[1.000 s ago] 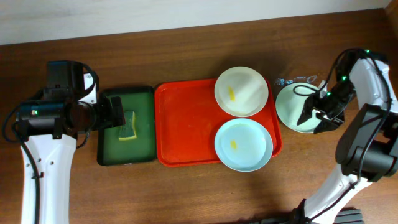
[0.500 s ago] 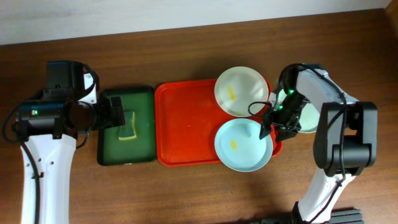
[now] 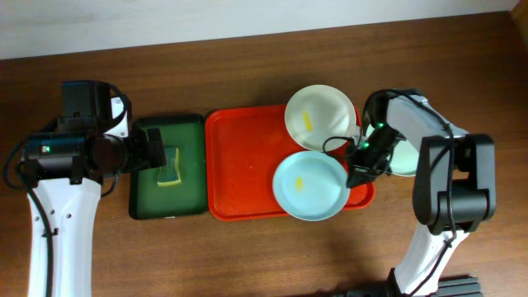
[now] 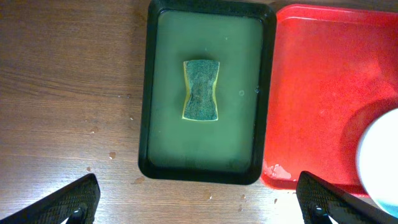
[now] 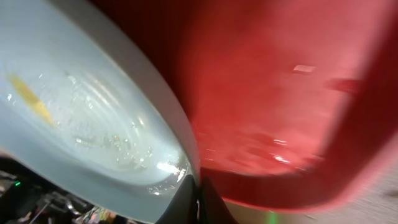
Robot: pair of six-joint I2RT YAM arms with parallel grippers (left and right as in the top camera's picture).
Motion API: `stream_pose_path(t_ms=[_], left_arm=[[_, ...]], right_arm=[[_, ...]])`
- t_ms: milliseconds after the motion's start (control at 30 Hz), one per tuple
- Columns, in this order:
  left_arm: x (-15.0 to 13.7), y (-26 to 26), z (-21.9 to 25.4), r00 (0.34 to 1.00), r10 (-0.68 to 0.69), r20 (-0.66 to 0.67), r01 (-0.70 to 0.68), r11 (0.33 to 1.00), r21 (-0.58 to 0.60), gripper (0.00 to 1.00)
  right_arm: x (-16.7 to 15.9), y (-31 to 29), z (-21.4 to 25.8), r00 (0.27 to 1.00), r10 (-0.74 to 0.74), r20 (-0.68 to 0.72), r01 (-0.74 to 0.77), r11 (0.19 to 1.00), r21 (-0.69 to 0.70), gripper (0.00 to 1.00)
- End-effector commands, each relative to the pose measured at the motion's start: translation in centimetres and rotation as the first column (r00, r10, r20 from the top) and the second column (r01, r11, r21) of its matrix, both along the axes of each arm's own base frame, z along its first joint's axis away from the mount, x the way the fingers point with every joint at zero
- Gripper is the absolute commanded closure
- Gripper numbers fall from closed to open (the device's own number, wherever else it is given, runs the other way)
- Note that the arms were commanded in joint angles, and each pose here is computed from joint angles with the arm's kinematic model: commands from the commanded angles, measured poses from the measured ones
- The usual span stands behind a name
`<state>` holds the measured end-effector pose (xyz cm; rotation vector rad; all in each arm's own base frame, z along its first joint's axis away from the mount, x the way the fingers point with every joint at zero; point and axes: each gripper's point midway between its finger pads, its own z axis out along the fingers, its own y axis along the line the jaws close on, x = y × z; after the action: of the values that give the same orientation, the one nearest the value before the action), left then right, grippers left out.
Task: Clean dirty plates on tray and stack at the side
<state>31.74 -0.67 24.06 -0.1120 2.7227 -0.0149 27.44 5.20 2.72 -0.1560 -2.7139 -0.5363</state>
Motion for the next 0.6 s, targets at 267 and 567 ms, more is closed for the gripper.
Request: stream_pose_path(t_ms=[267,567], left_arm=[[0.1,0.2,0.8,1.000,0.013,0.024,-0.012,1.000,-0.001,0.01],[0.1,0.2,0.8,1.000,0.013,0.024,-0.012,1.000,-0.001,0.01]], right_arm=[[3.4,10.9,-1.1,0.986,-0.094,0.139,0.101,0.994,-0.044,0.96],[6.3,11.6,-0.2,0.963,-0.132,0.235,0.145,0.989,-0.037,0.96]])
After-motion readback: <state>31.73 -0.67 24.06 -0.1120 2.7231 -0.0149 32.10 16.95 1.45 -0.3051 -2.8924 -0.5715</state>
